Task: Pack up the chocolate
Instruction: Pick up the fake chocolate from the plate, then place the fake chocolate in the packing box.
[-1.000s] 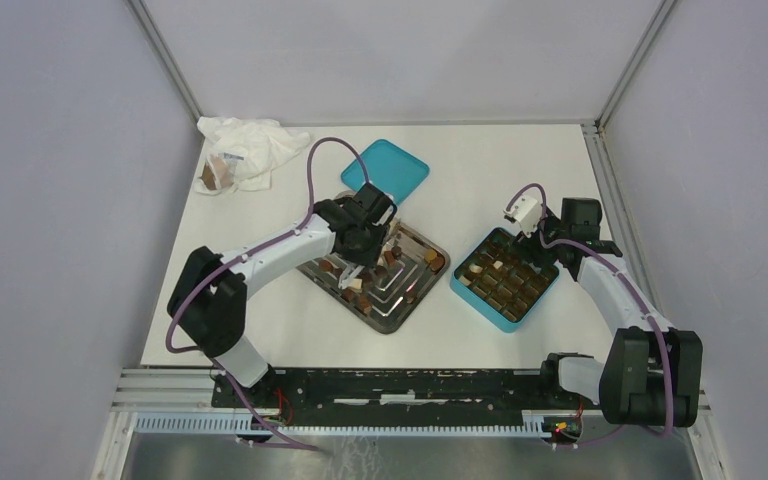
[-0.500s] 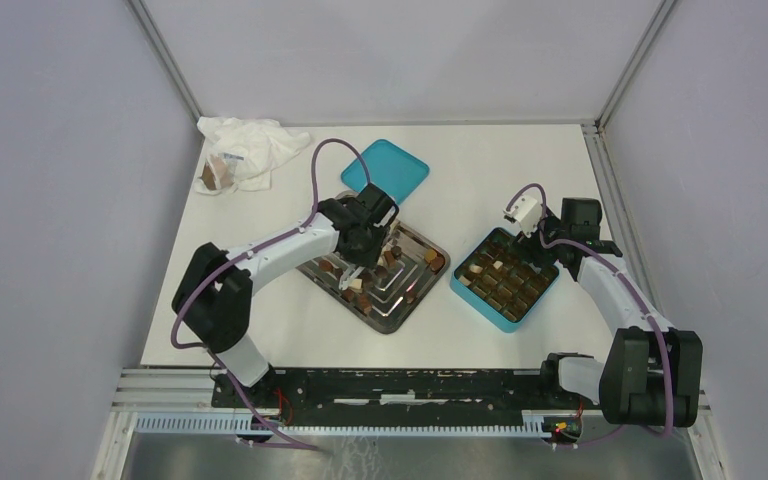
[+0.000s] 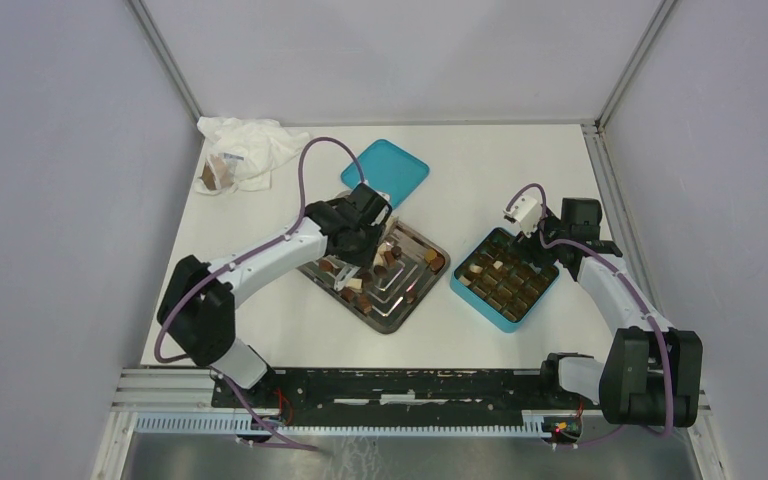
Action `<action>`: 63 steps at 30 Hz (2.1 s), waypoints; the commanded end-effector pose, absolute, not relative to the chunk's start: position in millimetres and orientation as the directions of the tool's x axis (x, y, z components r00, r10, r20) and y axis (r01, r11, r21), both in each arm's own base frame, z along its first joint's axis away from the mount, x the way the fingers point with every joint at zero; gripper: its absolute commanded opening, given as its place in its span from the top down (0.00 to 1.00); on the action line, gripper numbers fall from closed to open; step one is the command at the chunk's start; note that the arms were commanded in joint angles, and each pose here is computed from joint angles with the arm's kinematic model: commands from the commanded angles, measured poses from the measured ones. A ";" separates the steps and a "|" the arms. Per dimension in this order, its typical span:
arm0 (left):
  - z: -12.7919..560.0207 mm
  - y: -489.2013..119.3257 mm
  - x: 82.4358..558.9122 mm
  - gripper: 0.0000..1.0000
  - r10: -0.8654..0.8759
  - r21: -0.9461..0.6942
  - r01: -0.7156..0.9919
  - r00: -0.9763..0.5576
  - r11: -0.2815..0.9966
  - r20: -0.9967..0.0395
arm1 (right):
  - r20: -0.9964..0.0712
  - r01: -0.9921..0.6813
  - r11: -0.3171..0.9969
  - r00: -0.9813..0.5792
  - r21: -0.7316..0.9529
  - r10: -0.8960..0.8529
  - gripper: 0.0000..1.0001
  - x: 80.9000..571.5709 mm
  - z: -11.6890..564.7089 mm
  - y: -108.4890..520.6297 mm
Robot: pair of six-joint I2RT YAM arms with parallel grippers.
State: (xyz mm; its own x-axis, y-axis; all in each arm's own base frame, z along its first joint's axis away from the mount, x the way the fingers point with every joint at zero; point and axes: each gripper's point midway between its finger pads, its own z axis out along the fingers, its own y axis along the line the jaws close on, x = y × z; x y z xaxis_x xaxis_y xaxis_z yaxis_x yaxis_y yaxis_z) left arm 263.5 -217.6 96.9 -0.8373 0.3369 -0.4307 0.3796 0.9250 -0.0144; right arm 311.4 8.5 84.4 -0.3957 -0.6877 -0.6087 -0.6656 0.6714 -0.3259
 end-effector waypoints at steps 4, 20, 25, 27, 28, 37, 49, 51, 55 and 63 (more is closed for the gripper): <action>119.1 -217.6 259.2 0.98 0.315 -0.060 0.396 -0.805 0.916 -0.503 | -0.634 -0.659 0.667 -0.358 -0.349 -0.685 0.30 318.8 99.8 11.8; 166.8 -266.1 201.1 0.98 0.260 -0.368 0.563 -0.744 0.740 -0.615 | -0.644 -0.659 0.671 -0.358 -0.339 -0.676 0.29 319.0 100.7 13.9; 172.1 -307.0 178.4 0.98 0.281 -0.415 0.624 -0.720 0.661 -0.635 | -0.647 -0.646 0.678 -0.356 -0.351 -0.674 0.29 320.3 103.6 12.4; 172.1 -323.4 170.7 0.98 0.298 -0.408 0.646 -0.704 0.645 -0.644 | -0.649 -0.633 0.684 -0.355 -0.363 -0.673 0.29 321.7 105.9 10.5; 172.1 -331.9 167.6 0.98 0.305 -0.407 0.656 -0.698 0.635 -0.648 | -0.650 -0.626 0.687 -0.354 -0.369 -0.672 0.29 321.9 107.0 9.4; 153.3 -383.5 153.1 0.98 0.396 -0.367 0.707 -0.667 0.605 -0.631 | -0.654 -0.585 0.704 -0.354 -0.403 -0.668 0.26 324.9 112.9 3.2; 137.9 -404.6 155.6 0.90 0.468 -0.309 0.731 -0.645 0.608 -0.605 | -0.655 -0.581 0.705 -0.352 -0.406 -0.668 0.25 325.2 113.7 2.9; 135.7 -405.8 155.5 0.86 0.477 -0.304 0.734 -0.643 0.607 -0.599 | -0.655 -0.583 0.705 -0.353 -0.405 -0.668 0.25 324.9 113.2 3.1; 133.1 -406.0 157.1 0.79 0.487 -0.291 0.735 -0.641 0.612 -0.594 | -0.655 -0.584 0.705 -0.354 -0.403 -0.668 0.25 324.9 112.7 3.2; 130.1 -404.3 160.7 0.69 0.495 -0.265 0.733 -0.637 0.627 -0.590 | -0.656 -0.584 0.705 -0.354 -0.402 -0.667 0.25 324.8 112.8 3.5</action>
